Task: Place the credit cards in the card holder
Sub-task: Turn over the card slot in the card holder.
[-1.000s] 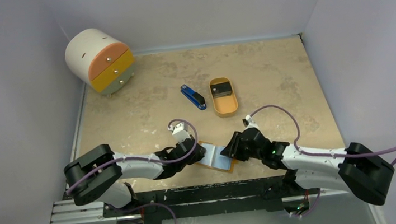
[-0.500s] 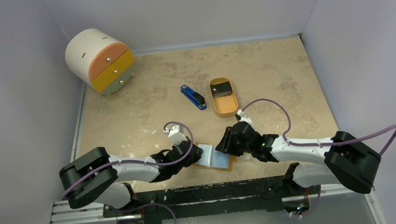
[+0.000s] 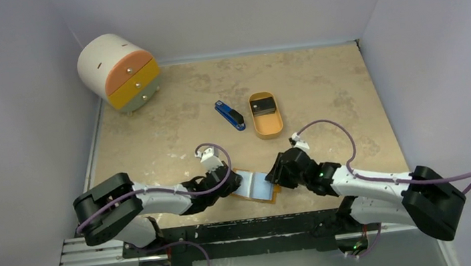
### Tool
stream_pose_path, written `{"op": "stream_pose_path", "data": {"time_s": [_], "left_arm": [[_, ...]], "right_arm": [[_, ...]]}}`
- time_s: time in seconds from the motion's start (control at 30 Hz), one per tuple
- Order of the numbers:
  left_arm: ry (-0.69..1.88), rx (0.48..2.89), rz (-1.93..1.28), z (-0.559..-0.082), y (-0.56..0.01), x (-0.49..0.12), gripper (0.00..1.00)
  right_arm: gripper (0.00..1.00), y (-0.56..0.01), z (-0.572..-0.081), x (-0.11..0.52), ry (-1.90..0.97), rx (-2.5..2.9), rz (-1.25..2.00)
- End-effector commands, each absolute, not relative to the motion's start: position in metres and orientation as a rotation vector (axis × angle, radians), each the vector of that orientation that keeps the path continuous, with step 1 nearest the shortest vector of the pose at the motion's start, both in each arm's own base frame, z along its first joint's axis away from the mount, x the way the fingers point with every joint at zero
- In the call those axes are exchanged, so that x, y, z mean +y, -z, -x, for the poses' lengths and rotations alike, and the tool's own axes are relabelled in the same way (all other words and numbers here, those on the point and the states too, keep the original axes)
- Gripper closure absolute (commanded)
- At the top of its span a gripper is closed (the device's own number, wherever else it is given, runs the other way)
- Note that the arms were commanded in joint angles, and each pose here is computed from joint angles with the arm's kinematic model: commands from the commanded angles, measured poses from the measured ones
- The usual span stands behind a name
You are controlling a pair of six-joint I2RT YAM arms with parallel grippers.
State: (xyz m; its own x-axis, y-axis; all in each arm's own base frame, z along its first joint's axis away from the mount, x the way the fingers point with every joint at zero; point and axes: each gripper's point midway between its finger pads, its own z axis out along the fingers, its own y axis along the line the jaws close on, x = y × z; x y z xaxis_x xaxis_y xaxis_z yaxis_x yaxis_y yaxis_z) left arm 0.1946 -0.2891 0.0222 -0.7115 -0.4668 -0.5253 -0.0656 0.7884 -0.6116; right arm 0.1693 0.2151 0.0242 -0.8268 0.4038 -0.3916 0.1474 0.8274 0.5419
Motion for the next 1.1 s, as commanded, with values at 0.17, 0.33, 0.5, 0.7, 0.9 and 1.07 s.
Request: {"op": "stream_pose_path", "data": {"time_s": [0.17,0.33,0.5,0.7,0.9,1.07], "left_arm": [[0.593,2.336,0.4,-0.19,-0.001,-0.266,1.0],[0.589,2.318,0.448,-0.189,-0.002,-0.255,1.0],[0.577,2.301,0.487,-0.188,-0.002,-0.245,1.0],[0.562,2.273,0.517,-0.189,-0.008,-0.235,1.0],[0.495,2.228,0.513,-0.194,-0.027,-0.22,1.0],[0.534,2.188,0.474,-0.199,-0.048,-0.225,1.0]], "right_arm": [[0.64,0.007,-0.147,0.197,-0.573,2.625,-0.376],[0.71,0.003,-0.162,0.219,-0.604,2.619,-0.256],[0.7,0.003,-0.176,0.236,-0.605,2.618,-0.166],[0.69,0.002,-0.196,0.242,-0.573,2.61,-0.095],[0.69,0.001,-0.198,0.241,-0.55,2.621,-0.067],[0.68,-0.001,-0.198,0.239,-0.544,2.616,-0.079]]}}
